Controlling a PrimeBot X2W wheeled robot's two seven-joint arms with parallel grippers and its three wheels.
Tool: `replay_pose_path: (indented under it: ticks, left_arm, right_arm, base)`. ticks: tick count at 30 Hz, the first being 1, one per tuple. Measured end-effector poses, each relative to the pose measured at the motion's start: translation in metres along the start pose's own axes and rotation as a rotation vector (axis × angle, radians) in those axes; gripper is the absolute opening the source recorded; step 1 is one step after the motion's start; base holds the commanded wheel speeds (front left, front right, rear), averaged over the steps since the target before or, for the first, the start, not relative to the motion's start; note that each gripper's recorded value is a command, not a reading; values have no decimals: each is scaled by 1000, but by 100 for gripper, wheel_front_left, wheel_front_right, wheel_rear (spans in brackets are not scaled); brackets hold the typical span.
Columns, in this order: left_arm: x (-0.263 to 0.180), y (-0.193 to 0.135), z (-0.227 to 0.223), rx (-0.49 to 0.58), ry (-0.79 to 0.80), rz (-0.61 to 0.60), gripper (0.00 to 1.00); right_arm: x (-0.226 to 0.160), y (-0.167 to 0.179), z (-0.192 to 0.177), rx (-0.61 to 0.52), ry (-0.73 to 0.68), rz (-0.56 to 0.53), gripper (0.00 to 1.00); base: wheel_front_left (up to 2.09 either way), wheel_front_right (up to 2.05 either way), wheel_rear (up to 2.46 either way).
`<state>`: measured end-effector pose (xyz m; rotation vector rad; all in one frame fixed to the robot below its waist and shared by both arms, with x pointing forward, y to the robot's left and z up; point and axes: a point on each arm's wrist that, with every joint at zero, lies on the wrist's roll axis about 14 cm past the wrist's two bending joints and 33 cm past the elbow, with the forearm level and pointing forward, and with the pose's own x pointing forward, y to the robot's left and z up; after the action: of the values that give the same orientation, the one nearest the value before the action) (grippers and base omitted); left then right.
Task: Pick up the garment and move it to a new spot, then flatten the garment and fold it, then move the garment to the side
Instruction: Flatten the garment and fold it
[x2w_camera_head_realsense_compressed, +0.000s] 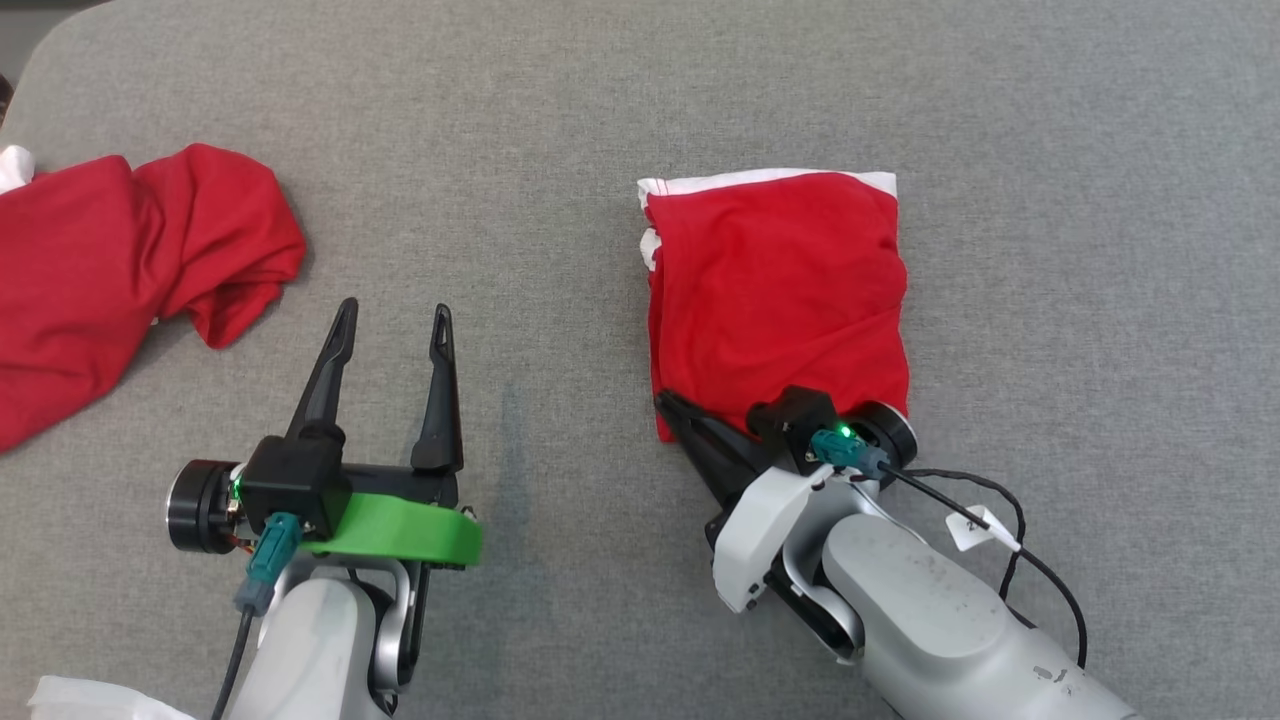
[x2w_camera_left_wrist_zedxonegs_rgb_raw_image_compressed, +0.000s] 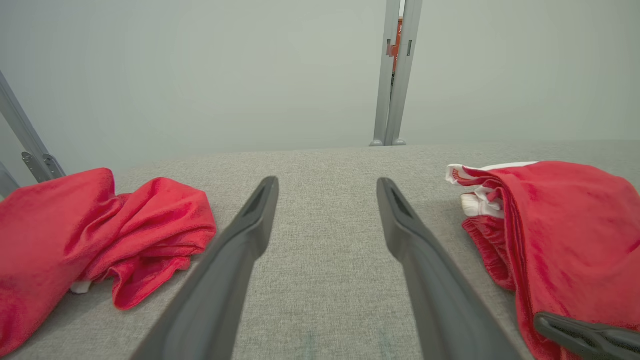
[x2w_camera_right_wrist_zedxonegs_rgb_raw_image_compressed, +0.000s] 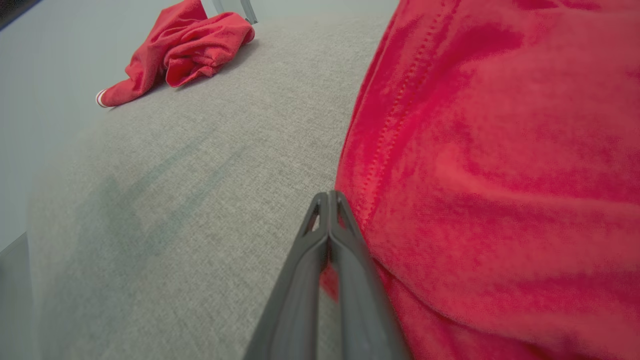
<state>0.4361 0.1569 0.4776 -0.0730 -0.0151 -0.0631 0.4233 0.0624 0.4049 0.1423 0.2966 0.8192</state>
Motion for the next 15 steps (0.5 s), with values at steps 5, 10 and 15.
replay_pose_path:
  ticks: [5,10,15]
  left_arm:
    - [0,-1,5,0,-14,-3,100]
    - [-4,0,7,1,-17,0,100]
    - [-10,1,11,5,-23,2,100]
  right_arm:
    - [-2,6,5,21,-17,10,0]
    - [-7,14,50,42,-163,15,30]
    - [-37,-11,90,23,-310,-76,100]
  base:
    - [0,0,0]
    - [0,0,0]
    - [0,0,0]
